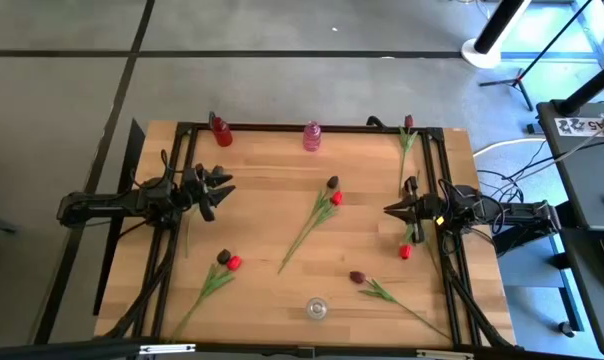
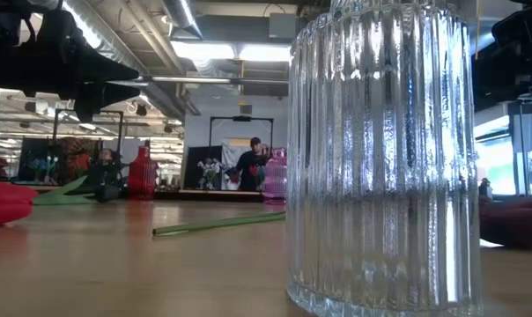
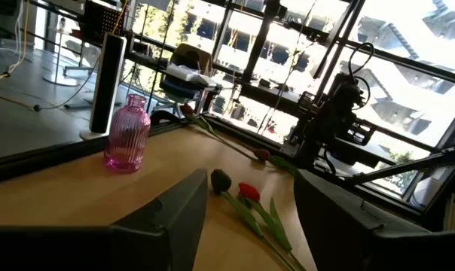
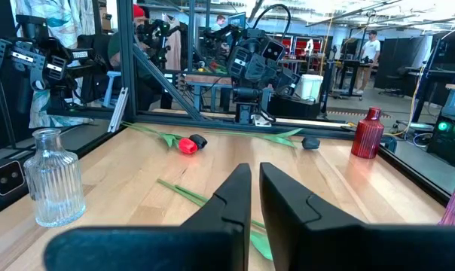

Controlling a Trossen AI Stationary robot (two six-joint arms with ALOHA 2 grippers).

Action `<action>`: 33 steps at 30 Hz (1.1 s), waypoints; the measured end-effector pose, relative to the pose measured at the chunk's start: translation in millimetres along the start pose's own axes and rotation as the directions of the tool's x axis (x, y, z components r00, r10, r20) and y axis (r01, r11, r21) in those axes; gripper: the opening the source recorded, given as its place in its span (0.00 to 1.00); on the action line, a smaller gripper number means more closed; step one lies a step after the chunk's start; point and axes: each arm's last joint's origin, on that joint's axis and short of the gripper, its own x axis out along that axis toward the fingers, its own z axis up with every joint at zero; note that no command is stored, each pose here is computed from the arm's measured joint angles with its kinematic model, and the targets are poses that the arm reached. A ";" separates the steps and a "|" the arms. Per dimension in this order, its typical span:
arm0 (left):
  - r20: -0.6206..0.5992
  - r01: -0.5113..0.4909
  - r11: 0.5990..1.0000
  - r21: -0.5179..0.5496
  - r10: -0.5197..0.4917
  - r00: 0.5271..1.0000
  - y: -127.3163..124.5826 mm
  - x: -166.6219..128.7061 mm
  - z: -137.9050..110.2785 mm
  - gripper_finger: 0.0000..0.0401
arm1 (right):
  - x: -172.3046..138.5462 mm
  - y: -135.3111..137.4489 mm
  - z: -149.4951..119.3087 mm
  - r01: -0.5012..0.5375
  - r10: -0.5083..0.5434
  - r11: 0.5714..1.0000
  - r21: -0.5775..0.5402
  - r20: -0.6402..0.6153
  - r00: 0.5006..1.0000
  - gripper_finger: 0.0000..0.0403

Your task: Sort flowers into vase by color

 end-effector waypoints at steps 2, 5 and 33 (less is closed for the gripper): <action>0.000 0.000 1.000 0.000 0.000 1.000 0.0 0.0 0.0 0.49 | 0.0 0.0 0.1 0.000 0.000 1.000 0.000 0.000 1.000 0.08; 0.000 0.000 1.000 0.000 0.000 1.000 0.0 0.0 0.0 0.49 | 0.0 0.0 0.0 0.000 0.000 1.000 0.000 0.000 1.000 0.08; 0.000 0.000 1.000 0.000 0.000 1.000 0.0 0.0 0.0 0.49 | 5.6 0.2 -4.5 0.040 0.010 0.597 0.802 -0.058 0.998 0.08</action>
